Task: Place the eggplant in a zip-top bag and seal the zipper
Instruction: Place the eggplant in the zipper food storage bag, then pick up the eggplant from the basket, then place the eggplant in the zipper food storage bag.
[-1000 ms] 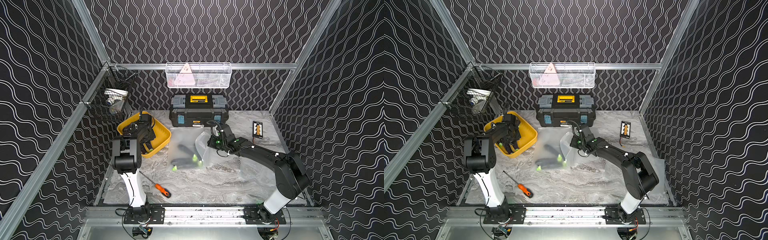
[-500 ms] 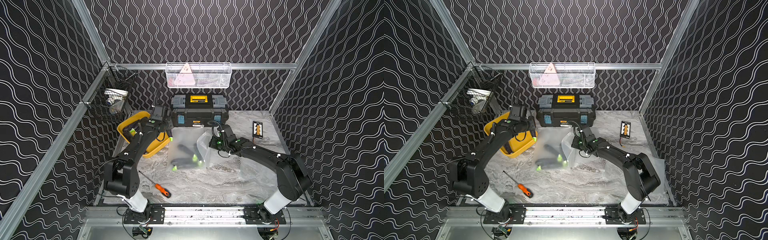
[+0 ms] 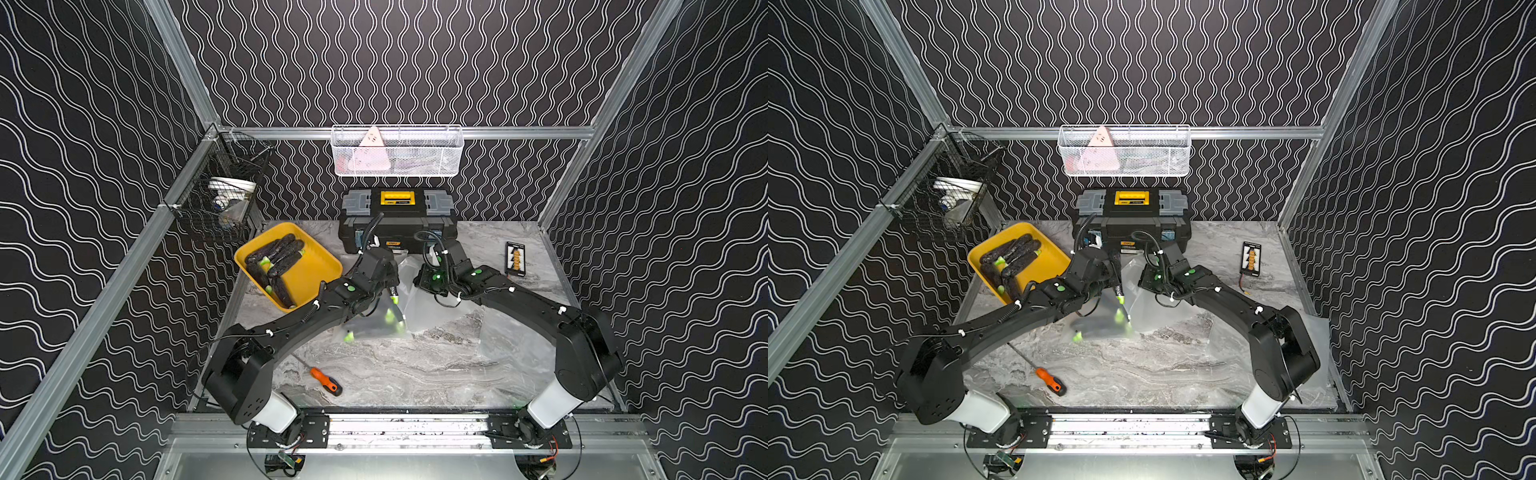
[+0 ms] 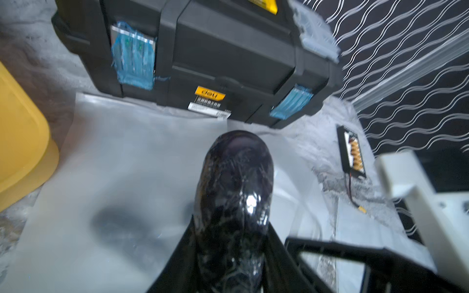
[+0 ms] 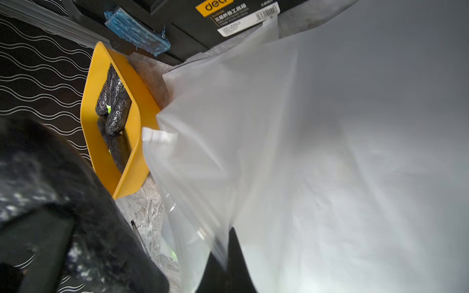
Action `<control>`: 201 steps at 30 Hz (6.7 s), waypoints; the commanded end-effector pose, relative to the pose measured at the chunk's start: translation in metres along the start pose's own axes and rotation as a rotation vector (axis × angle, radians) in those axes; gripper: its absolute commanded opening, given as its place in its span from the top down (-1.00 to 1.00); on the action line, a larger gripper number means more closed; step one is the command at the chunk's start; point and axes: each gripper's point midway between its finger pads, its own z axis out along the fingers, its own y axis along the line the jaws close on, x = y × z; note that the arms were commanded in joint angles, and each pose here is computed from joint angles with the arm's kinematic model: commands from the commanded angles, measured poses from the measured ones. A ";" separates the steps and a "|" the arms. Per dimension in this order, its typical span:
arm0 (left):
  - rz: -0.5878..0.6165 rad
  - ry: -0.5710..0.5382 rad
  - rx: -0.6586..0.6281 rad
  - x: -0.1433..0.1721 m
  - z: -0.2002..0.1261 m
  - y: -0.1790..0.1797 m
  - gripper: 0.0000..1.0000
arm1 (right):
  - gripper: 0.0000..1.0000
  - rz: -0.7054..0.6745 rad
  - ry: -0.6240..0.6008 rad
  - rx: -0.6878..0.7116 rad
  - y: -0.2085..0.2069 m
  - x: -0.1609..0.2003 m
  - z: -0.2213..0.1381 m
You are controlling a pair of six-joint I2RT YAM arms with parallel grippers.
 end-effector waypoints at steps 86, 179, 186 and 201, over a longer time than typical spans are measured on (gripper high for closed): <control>-0.070 -0.002 0.099 -0.017 -0.026 0.014 -0.30 | 0.91 0.327 -0.123 -0.054 -0.005 -0.037 -0.038; -0.102 0.099 -0.083 -0.025 0.042 0.020 0.23 | 0.90 0.077 -0.060 0.088 -0.023 -0.011 0.014; -0.028 0.014 -0.118 -0.007 0.042 -0.006 0.23 | 0.90 0.139 -0.026 0.038 -0.016 -0.011 0.007; -0.006 -0.163 -0.093 -0.001 0.010 -0.015 0.22 | 0.90 0.168 -0.052 -0.042 0.018 -0.030 -0.024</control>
